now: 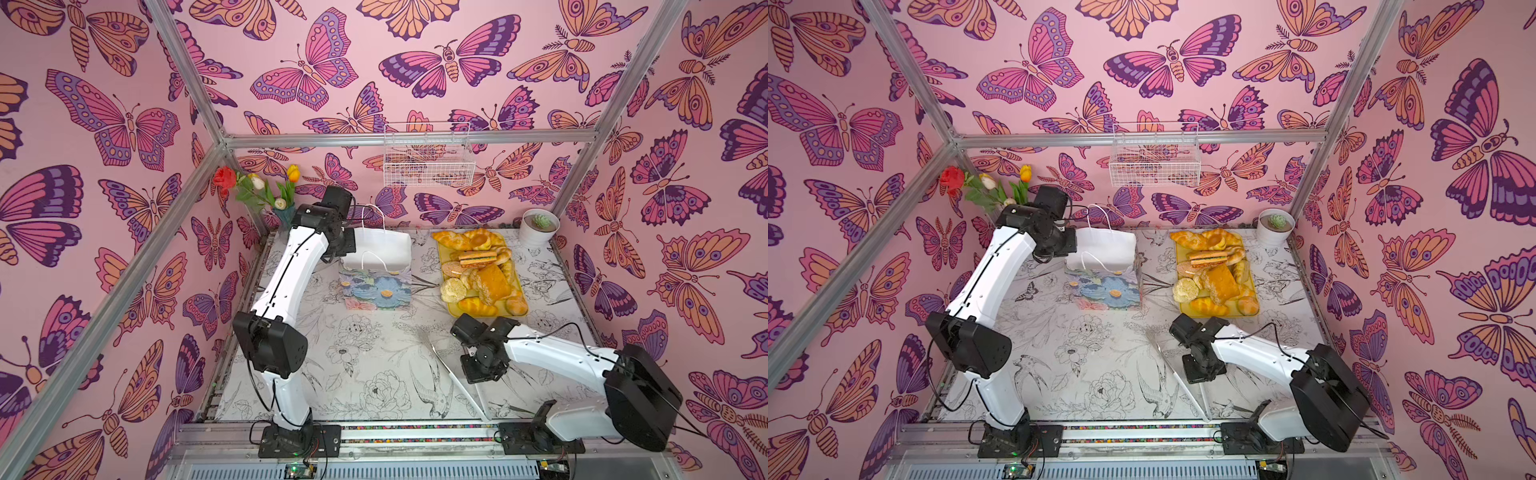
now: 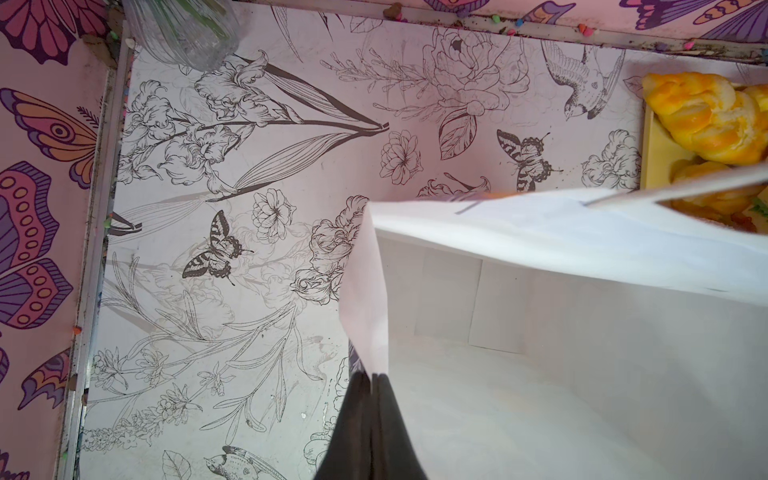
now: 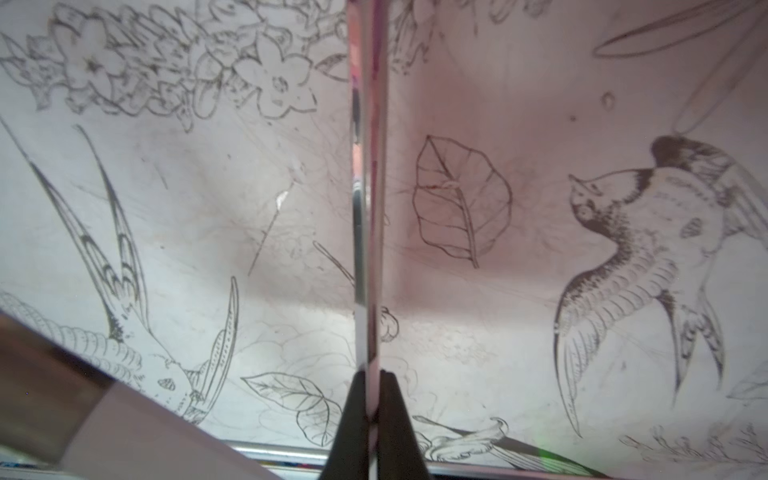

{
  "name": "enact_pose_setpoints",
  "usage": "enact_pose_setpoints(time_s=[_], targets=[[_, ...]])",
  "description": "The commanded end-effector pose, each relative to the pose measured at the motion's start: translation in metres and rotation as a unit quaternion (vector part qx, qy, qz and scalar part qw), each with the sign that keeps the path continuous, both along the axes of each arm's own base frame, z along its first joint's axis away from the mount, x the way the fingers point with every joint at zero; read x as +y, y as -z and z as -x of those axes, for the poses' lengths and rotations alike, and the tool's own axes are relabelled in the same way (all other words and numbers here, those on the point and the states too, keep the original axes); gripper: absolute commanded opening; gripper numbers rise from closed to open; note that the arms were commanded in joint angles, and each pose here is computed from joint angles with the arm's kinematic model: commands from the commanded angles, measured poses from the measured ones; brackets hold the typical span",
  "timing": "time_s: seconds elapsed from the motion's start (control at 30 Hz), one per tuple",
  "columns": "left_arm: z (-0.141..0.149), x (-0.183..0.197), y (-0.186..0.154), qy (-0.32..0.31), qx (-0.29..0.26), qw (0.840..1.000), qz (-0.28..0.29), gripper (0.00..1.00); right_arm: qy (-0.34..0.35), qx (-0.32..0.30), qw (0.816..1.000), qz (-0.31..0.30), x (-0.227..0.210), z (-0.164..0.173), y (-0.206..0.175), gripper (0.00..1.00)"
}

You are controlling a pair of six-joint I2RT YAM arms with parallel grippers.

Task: Pack bread into a paper bag
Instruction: Pick up the clamp from the center of the board, then place the clamp on the plate.

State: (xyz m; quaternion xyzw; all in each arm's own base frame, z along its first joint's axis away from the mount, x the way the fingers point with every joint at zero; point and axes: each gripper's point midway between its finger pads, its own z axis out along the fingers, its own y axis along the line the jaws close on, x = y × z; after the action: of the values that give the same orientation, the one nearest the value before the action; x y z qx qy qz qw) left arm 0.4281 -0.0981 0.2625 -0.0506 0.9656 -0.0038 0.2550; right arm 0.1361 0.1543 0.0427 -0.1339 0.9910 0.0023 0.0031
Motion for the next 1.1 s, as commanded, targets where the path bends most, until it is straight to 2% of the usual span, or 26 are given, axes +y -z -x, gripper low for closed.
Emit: enact_pose_setpoints(time_s=[0.0, 0.1, 0.2, 0.37, 0.47, 0.77, 0.9, 1.07], targets=[[-0.002, -0.001, 0.004, 0.003, 0.008, 1.000, -0.007, 0.01, -0.009, -0.040, 0.999, 0.022, -0.012, -0.008, -0.026, 0.00], [-0.002, -0.001, 0.003, 0.004, 0.006, 1.000, -0.008, 0.01, 0.016, -0.091, 0.995, 0.043, -0.027, -0.019, -0.046, 0.00], [-0.003, -0.002, 0.003, 0.005, 0.006, 1.000, -0.005, 0.01, 0.065, -0.161, 0.982, 0.078, -0.046, -0.037, -0.067, 0.00], [-0.003, -0.002, 0.002, 0.004, 0.004, 1.000, -0.004, 0.02, 0.126, -0.246, 0.952, 0.132, -0.064, -0.065, -0.094, 0.00], [-0.003, 0.000, 0.003, 0.002, 0.006, 1.000, -0.008, 0.02, 0.161, -0.295, 0.925, 0.176, -0.076, -0.080, -0.110, 0.00], [-0.003, 0.000, 0.008, 0.003, 0.010, 1.000, -0.015, 0.02, 0.215, -0.356, 0.869, 0.266, -0.094, -0.098, -0.139, 0.00], [-0.004, 0.000, 0.007, 0.006, 0.010, 1.000, -0.017, 0.03, 0.234, -0.359, 0.861, 0.273, -0.102, -0.093, -0.141, 0.00], [-0.004, 0.000, 0.009, 0.009, 0.012, 1.000, -0.020, 0.03, 0.251, -0.315, 0.878, 0.258, -0.103, -0.088, -0.112, 0.00]])
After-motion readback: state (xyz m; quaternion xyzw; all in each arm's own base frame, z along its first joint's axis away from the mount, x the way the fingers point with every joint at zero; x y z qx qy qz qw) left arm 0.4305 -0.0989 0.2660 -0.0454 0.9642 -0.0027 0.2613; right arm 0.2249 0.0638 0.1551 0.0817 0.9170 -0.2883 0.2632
